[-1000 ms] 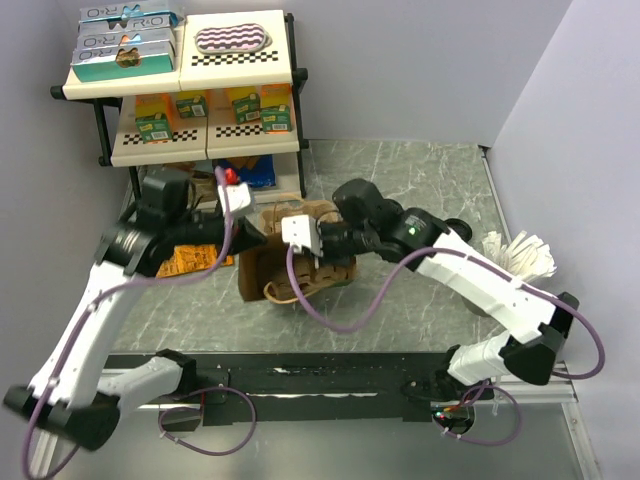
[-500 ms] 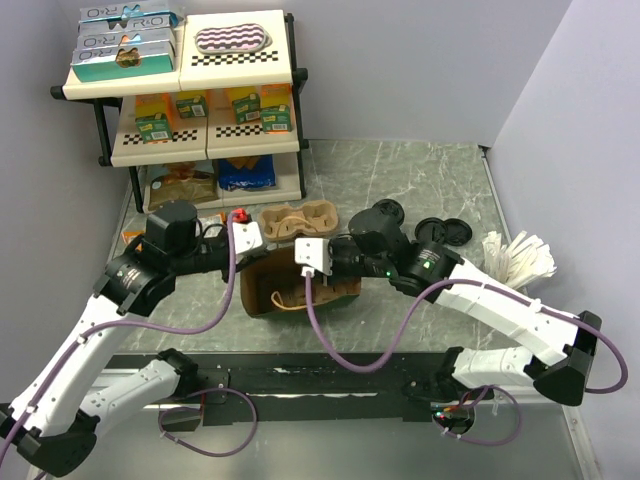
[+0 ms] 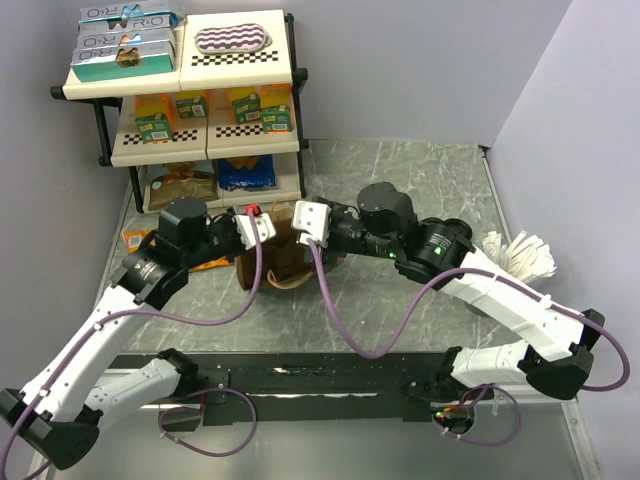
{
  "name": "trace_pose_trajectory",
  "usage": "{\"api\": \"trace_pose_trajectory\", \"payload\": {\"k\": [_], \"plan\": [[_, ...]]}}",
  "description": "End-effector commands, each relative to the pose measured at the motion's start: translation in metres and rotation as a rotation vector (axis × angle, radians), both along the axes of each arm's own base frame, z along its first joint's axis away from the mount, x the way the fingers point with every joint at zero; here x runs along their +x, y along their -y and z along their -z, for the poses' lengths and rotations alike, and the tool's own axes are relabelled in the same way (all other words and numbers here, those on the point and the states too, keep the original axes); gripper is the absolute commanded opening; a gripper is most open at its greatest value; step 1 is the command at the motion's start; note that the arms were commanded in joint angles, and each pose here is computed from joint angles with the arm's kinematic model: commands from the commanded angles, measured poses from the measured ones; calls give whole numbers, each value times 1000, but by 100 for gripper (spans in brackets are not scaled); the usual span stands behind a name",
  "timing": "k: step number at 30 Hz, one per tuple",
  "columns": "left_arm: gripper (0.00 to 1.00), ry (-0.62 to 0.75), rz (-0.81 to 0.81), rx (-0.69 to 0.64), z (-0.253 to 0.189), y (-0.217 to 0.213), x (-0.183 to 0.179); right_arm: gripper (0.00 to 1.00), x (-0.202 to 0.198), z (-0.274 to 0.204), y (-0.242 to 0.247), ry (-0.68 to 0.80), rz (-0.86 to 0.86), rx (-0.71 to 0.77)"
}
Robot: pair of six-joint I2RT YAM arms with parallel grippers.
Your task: Pack the takeout coffee
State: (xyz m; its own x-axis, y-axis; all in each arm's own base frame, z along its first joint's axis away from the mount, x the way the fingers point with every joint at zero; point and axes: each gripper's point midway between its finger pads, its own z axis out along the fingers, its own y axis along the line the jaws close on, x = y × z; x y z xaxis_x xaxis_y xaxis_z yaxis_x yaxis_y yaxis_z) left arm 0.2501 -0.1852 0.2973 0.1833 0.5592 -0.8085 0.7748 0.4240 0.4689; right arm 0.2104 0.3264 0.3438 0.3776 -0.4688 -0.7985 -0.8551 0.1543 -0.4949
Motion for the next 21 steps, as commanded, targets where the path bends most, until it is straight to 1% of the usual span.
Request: {"api": "trace_pose_trajectory", "payload": {"k": [1, 3, 5, 6, 8, 9, 11, 14, 18, 21], "plan": [[1, 145, -24, 12, -21, -1, 20, 67, 13, -37, 8, 36, 73, 115], [1, 117, 9, 21, -15, 2, 14, 68, 22, -43, 17, 45, 127, 143], [1, 83, 68, 13, -8, 7, 1, 69, 34, -43, 35, 25, 201, 163], [1, 43, 91, 18, 2, 7, -8, 68, 38, -41, 40, 6, 230, 172], [1, 19, 173, -16, 0, 13, -28, 69, 50, -37, 53, -11, 292, 168], [1, -13, 191, -22, 3, 13, -37, 68, 51, -35, 55, -25, 307, 166], [1, -32, 245, -52, -1, 17, -52, 68, 57, -32, 60, -34, 339, 159], [1, -109, 295, -77, 4, 21, -69, 68, 58, -22, 61, -51, 350, 146], [1, -190, 318, -76, 20, 22, -80, 68, 58, -8, 60, -85, 358, 129], [1, -198, 326, -93, 23, 23, -87, 68, 57, -4, 62, -86, 362, 117]]}}
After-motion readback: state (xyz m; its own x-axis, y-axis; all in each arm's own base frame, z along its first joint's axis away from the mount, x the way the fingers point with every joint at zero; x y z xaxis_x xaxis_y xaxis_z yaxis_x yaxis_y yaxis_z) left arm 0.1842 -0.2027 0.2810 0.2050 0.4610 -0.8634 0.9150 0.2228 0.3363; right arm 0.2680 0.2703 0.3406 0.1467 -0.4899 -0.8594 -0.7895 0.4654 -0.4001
